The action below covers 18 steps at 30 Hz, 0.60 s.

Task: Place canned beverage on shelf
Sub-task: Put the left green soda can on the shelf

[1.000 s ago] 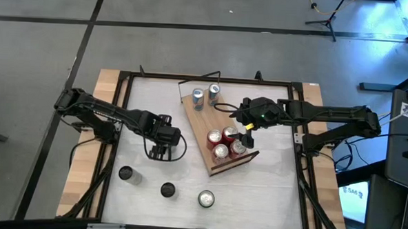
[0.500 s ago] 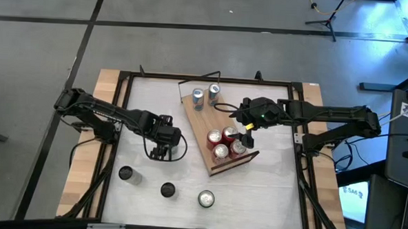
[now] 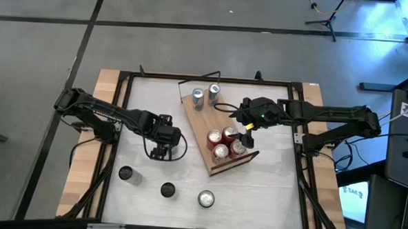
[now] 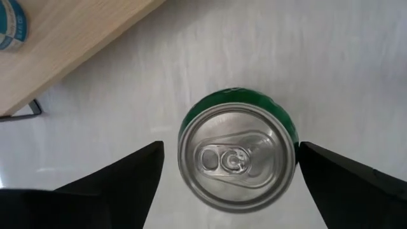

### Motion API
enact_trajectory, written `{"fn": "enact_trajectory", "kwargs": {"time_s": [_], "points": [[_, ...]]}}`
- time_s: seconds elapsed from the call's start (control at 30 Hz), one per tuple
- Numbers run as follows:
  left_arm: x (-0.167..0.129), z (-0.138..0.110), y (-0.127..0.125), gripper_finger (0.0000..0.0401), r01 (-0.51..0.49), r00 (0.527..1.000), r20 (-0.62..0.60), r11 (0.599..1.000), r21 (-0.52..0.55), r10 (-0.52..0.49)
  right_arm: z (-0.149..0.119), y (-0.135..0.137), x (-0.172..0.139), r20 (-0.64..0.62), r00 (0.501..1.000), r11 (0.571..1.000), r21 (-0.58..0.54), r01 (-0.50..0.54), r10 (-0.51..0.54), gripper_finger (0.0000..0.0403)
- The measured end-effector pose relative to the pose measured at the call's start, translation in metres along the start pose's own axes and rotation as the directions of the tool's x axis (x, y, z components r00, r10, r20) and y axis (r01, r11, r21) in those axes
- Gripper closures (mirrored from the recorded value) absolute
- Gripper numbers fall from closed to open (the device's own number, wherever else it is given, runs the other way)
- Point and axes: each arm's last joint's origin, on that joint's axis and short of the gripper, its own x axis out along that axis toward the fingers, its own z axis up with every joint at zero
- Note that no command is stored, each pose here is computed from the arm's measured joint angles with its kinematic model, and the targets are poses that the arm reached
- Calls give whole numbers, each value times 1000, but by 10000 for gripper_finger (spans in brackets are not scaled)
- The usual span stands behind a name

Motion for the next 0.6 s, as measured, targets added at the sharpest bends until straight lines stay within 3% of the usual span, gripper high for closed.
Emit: {"fn": "enact_trajectory", "kwargs": {"time_s": [0.37,0.47,0.6], "points": [[-34,21,5,51,17,993,116,993,-115,-4,0,0,0,0,1000,1000,0,0,0,24],[-47,28,8,51,8,986,166,974,-225,30,0,0,0,0,1000,1000,0,0,0,24],[-63,34,13,51,5,976,200,905,-425,89,0,0,0,0,1000,1000,0,0,0,24]]}}
